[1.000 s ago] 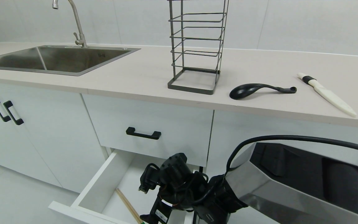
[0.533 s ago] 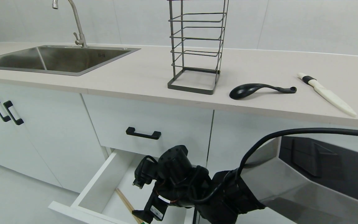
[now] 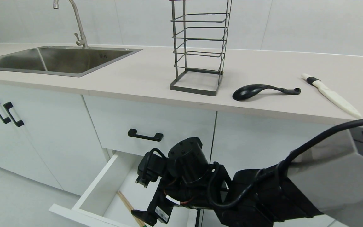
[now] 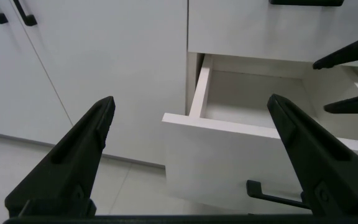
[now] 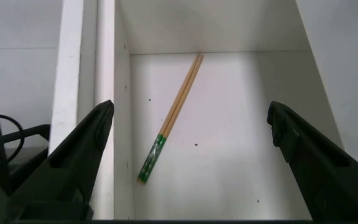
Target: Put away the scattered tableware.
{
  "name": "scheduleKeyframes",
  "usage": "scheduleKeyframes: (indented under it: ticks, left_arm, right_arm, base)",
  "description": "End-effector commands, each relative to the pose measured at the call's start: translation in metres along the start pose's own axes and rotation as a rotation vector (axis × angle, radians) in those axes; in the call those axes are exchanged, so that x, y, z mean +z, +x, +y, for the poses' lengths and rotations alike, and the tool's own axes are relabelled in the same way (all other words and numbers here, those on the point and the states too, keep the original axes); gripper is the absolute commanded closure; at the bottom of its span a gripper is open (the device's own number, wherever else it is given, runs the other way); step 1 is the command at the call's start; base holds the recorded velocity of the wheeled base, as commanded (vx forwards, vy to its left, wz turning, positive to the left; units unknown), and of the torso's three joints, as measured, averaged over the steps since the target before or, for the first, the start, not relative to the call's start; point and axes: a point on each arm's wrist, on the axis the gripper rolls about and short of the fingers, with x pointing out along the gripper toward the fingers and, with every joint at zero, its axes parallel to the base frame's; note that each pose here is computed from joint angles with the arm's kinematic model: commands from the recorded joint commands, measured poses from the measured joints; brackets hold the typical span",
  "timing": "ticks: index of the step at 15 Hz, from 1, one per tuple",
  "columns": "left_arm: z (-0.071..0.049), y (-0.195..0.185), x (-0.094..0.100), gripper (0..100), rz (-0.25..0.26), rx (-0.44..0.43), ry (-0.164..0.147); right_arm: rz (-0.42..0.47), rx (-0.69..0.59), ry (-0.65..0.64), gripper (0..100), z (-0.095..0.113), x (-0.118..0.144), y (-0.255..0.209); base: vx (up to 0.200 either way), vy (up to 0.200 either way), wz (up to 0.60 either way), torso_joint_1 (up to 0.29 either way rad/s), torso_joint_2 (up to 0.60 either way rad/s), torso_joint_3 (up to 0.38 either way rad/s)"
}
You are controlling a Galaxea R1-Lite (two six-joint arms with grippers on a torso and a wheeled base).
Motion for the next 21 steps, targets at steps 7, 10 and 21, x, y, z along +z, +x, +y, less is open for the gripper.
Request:
scheduleKeyframes:
  ticks: [7,10,21]
  left_arm:
    - [0.0,0.0,0.0,0,0.0,0.0,0.0]
    - [0.0,0.0,0.0,0,0.0,0.0,0.0]
    - [0.0,0.0,0.0,0,0.0,0.0,0.0]
  right_arm:
    - [-0.032,-0.001,-0.08,0,0.01,0.012,-0.03]
    - [-0.03,-0.025,-0.08,0,0.01,0.013,-0.034]
    - [-0.016,-0.041,-0.081,0,0.015,0.01,-0.046]
  base:
    - [0.0,0.0,0.0,0.0,0.0,0.0]
    - [0.0,0.0,0.0,0.0,0.0,0.0]
    - [0.0,0.0,0.0,0.068,-0.22,-0.151]
